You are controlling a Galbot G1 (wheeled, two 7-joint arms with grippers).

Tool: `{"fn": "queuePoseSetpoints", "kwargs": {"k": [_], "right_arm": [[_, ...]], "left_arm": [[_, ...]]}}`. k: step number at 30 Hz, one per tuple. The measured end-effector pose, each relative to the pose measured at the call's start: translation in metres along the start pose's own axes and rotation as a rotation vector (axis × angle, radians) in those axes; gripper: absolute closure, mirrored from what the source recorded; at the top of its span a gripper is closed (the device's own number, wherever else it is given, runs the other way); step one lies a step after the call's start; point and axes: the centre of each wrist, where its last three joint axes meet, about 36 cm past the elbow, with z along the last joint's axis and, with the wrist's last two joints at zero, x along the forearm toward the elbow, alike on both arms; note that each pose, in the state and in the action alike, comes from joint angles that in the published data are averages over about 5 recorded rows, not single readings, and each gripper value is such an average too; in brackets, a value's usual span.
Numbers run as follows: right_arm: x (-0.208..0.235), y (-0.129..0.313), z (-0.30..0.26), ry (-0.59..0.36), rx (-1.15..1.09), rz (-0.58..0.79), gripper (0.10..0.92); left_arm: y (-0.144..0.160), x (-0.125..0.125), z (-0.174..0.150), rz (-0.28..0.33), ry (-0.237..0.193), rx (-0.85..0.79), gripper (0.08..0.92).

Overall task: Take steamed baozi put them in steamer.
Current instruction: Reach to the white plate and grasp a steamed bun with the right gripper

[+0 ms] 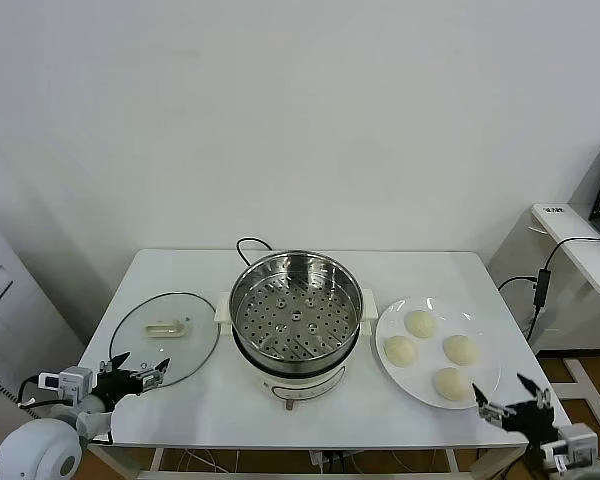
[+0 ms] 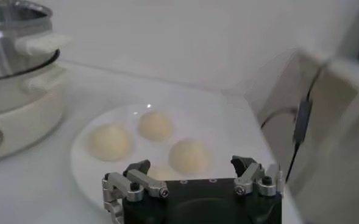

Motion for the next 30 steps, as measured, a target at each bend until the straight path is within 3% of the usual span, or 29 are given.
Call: {"fn": "queuePoseSetpoints", "kwargs": {"k": [5, 12, 30], "right_arm": [[-0.035, -0.021, -0.011, -0.044, 0.182, -0.042, 0.200], [-0.103, -0.058, -0.041, -0.060, 0.408, -0.220, 0.200], [-0.229, -0.105, -0.115, 0.124, 0.681, -0.778, 0.200]], "left_arm": [[-0.002, 0.000, -0.001, 0.005, -0.001, 0.000, 0.177], [-0.006, 0.000, -0.002, 0.008, -0.001, -0.003, 0.177], [-0.009, -0.006, -0.001, -0.007, 0.009, -0.020, 0.177]]}}
